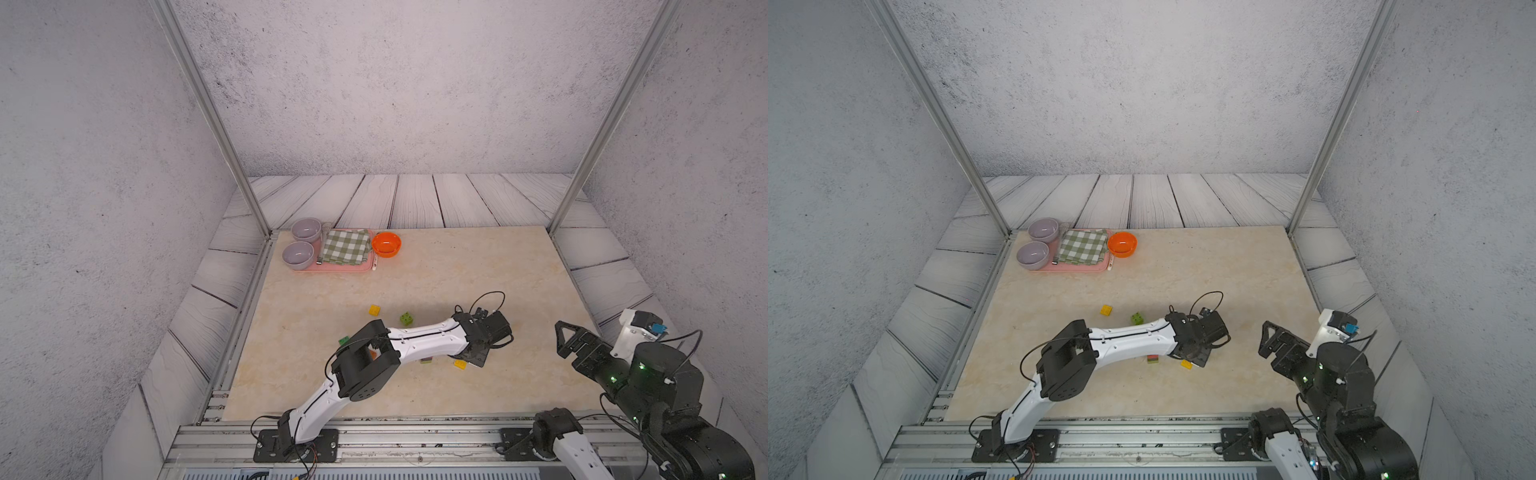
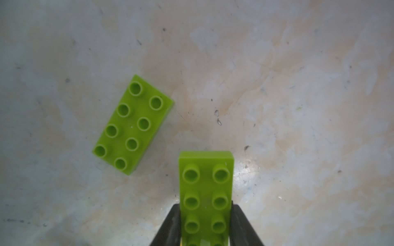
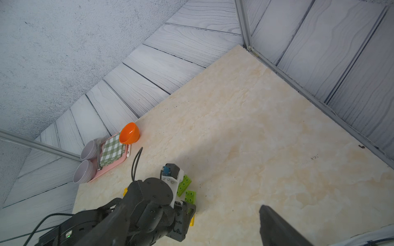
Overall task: Assemble the letter r with lego
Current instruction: Assemble the lego brick with the lego brick.
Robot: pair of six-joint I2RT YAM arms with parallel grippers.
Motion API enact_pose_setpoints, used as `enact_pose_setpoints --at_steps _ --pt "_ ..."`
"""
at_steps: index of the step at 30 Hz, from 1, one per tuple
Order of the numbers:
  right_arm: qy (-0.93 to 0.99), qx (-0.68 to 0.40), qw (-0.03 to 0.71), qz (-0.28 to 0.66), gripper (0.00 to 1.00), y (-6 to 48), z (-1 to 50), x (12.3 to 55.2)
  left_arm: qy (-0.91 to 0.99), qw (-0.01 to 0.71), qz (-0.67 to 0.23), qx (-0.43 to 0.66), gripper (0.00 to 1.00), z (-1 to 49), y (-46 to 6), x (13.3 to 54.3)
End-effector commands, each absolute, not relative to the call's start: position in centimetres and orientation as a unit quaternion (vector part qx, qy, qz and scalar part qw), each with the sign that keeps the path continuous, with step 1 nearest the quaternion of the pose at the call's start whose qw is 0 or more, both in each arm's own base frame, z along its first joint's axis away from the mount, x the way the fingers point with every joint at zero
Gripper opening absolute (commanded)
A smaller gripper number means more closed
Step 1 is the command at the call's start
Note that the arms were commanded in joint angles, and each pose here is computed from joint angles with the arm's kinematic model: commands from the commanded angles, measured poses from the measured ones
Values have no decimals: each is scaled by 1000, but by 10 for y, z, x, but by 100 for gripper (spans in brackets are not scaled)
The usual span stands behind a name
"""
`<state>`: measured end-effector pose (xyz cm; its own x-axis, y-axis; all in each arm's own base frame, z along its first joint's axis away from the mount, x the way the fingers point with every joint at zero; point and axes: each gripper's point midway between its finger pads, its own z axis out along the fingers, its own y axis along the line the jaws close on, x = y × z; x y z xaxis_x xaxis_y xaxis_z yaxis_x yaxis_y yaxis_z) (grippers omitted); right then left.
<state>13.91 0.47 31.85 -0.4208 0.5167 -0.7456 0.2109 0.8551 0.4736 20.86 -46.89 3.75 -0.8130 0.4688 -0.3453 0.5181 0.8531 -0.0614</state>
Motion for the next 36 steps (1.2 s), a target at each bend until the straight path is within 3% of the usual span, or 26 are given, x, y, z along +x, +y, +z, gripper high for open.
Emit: enact_pose_setpoints --at_steps 1,36 --pt "823 205 504 165 97 9 324 142 951 152 -60 263 0 25 -461 207" --pt "865 183 426 194 96 35 276 161 951 169 -77 248 0 44 -450 211"
